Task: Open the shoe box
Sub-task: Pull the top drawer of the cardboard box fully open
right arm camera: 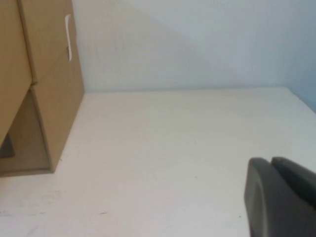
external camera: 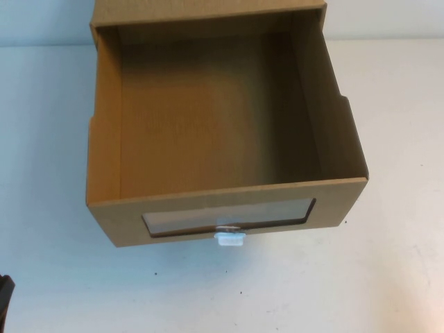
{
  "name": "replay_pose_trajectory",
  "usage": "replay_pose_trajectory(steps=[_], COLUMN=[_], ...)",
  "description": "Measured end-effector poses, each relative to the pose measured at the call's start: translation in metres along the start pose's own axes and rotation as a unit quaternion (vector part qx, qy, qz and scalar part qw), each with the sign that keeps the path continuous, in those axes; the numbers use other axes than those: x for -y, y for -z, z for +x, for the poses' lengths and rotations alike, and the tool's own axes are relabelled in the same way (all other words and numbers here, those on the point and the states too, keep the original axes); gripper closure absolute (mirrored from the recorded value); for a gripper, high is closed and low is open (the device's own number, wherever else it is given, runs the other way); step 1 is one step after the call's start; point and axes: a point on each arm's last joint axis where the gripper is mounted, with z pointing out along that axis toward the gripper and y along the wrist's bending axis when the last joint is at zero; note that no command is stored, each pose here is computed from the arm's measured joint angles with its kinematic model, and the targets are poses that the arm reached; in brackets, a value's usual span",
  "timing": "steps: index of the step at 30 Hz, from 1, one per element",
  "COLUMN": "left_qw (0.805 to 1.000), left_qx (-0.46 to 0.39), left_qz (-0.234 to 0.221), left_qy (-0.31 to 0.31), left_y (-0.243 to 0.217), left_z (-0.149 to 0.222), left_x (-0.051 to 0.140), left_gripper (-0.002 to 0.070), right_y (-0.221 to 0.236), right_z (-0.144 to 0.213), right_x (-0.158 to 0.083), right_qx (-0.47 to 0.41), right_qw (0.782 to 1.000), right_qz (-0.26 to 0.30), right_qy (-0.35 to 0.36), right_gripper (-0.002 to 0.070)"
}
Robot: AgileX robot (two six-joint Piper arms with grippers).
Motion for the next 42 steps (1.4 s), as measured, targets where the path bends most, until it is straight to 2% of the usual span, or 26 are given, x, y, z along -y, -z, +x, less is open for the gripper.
replay_pose_trajectory(steps=[5,14,42], left_qw=[1.000,1.000,1.000], left_qx=[0.000,0.000,0.000], left_qz=[0.000,0.000,0.000], left_qy=[0.000,0.001,0.001], left_y=[0.000,0.000,0.000], left_z=[0.000,0.000,0.000], left_x=[0.000,0.000,0.000], left_gripper=[0.0680,0.0680,0.0680], right_y=[0.013,0.016,0.016], right_z=[0.010,0.034,0.035], right_x=[-0.001,-0.002,-0.002], right_qx=[0.012,-0.116,-0.123], right_qw=[1.000,0.993,0.992], right_qz=[-0.012,-0.018,-0.019], right_qy=[0.004,0.029,0.030], right_gripper=[0.0689,0.0689,0.0689])
